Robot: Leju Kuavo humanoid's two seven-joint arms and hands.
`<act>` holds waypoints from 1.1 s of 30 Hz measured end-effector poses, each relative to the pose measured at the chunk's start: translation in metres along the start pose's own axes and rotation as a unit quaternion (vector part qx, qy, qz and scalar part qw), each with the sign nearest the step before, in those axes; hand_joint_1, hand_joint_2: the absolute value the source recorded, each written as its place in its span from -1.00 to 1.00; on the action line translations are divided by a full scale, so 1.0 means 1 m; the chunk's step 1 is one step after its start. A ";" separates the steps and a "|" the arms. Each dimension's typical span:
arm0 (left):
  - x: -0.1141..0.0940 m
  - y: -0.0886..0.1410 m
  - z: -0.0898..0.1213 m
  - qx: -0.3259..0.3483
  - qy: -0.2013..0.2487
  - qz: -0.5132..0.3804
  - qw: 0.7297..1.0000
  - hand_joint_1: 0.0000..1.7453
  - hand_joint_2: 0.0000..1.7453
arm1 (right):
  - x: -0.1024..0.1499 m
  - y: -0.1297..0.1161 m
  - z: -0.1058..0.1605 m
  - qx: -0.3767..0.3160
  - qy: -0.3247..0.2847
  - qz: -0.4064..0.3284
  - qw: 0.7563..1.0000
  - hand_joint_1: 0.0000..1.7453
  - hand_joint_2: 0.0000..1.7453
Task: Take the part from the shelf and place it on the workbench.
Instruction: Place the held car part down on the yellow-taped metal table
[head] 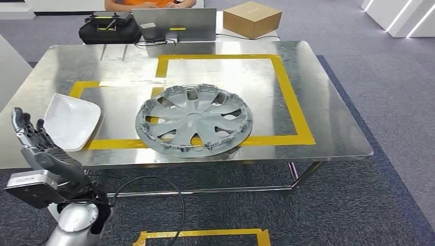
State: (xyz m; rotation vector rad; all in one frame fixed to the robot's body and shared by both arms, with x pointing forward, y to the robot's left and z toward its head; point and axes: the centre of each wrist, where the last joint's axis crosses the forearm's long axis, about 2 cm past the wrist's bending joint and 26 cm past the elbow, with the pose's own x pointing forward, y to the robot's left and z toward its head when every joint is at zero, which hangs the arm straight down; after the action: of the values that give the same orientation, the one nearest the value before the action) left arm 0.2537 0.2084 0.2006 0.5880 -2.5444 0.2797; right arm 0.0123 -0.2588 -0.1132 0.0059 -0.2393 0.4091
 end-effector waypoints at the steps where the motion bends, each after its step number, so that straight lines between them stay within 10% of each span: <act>1: 0.000 0.003 -0.002 0.005 -0.004 -0.006 1.000 -1.00 -1.00 | 0.001 0.000 0.000 -0.001 0.000 0.000 1.000 -1.00 -1.00; 33: 0.008 0.039 -0.005 0.062 -0.001 -0.045 0.997 -1.00 -1.00 | 0.003 0.001 0.000 -0.005 -0.001 -0.005 1.000 -1.00 -1.00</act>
State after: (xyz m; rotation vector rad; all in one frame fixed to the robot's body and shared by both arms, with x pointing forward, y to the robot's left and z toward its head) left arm 0.2321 0.2412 0.2057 0.7477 -2.5073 0.4085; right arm 0.0142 -0.2564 -0.1129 -0.0021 -0.2440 0.3972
